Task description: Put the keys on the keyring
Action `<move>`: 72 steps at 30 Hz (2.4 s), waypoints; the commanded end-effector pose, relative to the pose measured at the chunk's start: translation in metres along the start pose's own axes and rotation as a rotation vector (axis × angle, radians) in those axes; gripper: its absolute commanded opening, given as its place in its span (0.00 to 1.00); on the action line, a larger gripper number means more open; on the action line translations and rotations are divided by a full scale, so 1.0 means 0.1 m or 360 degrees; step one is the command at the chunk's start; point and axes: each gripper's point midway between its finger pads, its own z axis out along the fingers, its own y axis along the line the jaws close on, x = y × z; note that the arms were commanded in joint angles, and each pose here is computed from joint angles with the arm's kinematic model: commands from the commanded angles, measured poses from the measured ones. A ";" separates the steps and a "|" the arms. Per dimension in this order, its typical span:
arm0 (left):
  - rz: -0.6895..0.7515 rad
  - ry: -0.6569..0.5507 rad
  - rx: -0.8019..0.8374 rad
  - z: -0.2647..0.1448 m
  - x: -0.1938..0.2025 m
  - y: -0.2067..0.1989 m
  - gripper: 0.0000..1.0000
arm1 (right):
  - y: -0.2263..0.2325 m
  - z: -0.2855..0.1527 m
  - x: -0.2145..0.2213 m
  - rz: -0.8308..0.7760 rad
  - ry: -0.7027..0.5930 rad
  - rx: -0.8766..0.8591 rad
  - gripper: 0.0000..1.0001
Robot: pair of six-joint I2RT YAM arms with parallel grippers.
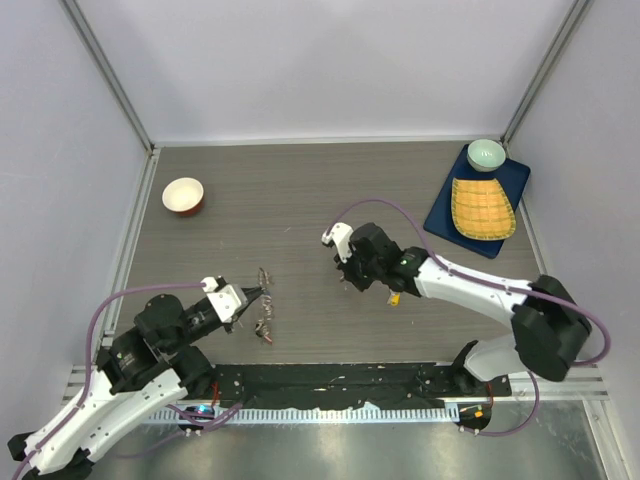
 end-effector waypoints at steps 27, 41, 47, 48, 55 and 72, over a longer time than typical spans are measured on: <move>-0.0004 -0.0063 -0.0067 -0.07 -0.05 0.06 0.00 | -0.43 1.01 -0.42 -0.0054 0.0062 0.0023 0.19; -0.0008 -0.0108 -0.0077 -0.07 -0.10 0.08 0.00 | -0.43 0.21 -0.88 0.0190 -0.0707 0.0167 0.93; -0.0017 -0.0092 -0.0054 -0.04 -0.08 0.06 0.00 | -0.51 0.36 -0.62 0.0340 -0.0845 0.0270 0.91; -0.0020 -0.0089 -0.0048 -0.04 -0.08 0.05 0.00 | -0.53 0.35 -0.65 0.0357 -0.0887 0.0276 0.87; -0.0029 -0.0079 -0.0058 -0.04 -0.07 0.06 0.00 | -0.62 0.50 -0.68 0.0334 -0.0850 0.0343 0.67; -0.0046 -0.0024 -0.0040 0.02 0.00 0.06 0.00 | -0.53 0.96 -0.48 0.0332 -0.0598 0.0240 0.36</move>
